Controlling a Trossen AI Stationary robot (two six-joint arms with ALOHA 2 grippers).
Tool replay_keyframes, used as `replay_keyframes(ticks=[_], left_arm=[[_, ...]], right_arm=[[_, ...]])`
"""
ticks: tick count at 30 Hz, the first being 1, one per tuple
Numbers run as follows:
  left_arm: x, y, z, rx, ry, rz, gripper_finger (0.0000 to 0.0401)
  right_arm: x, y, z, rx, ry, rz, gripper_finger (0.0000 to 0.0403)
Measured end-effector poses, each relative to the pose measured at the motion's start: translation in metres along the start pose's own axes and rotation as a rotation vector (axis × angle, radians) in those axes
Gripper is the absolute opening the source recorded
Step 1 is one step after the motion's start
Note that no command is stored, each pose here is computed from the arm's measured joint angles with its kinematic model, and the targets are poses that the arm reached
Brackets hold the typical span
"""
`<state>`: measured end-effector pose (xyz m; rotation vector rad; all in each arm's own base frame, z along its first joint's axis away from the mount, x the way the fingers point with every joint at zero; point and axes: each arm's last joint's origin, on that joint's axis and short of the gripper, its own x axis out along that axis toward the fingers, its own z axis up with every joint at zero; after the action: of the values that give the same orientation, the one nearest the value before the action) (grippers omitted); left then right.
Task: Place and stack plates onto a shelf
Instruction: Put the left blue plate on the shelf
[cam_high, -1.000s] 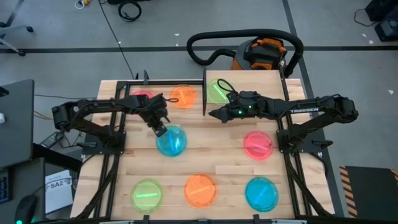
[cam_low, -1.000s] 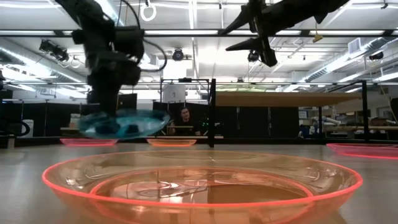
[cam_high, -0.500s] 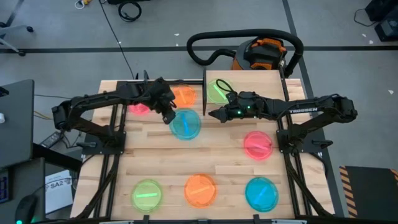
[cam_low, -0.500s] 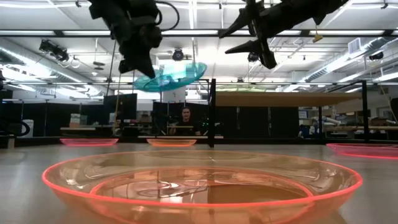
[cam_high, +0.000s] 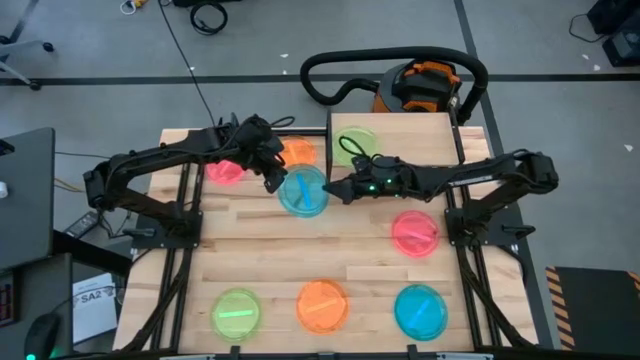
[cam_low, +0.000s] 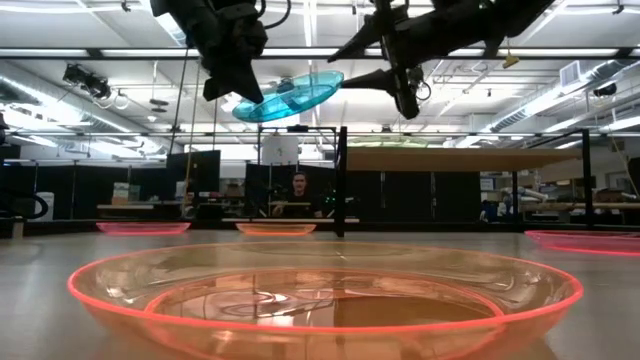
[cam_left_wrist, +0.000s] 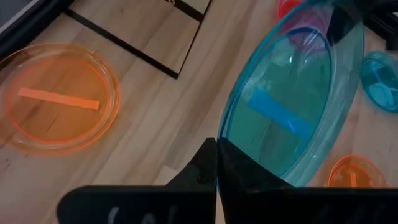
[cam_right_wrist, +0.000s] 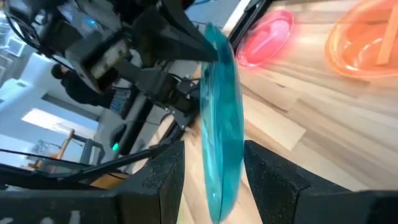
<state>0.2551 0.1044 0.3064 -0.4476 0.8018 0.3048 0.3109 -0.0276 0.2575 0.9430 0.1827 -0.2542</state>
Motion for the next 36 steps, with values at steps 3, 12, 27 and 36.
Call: replay_keyframes(ticks=[3,12,27,36], left_arm=[[0.000,0.000,0.000,0.001,0.000,0.000,0.0002],[0.000,0.000,0.000,0.001,0.000,-0.001,0.0002],[0.000,0.000,0.000,0.000,-0.003,-0.003,0.0008],[0.000,0.000,0.001,-0.002,-0.008,-0.004,0.0010]], right_arm=[[0.008,-0.003,-0.006,-0.001,0.011,-0.001,0.0171],[0.015,-0.009,-0.010,0.024,0.022,-0.015,0.0135],[0.007,-0.001,-0.004,0.020,0.000,0.017,0.0072],[0.007,-0.001,-0.004,0.019,0.001,0.015,0.0071]])
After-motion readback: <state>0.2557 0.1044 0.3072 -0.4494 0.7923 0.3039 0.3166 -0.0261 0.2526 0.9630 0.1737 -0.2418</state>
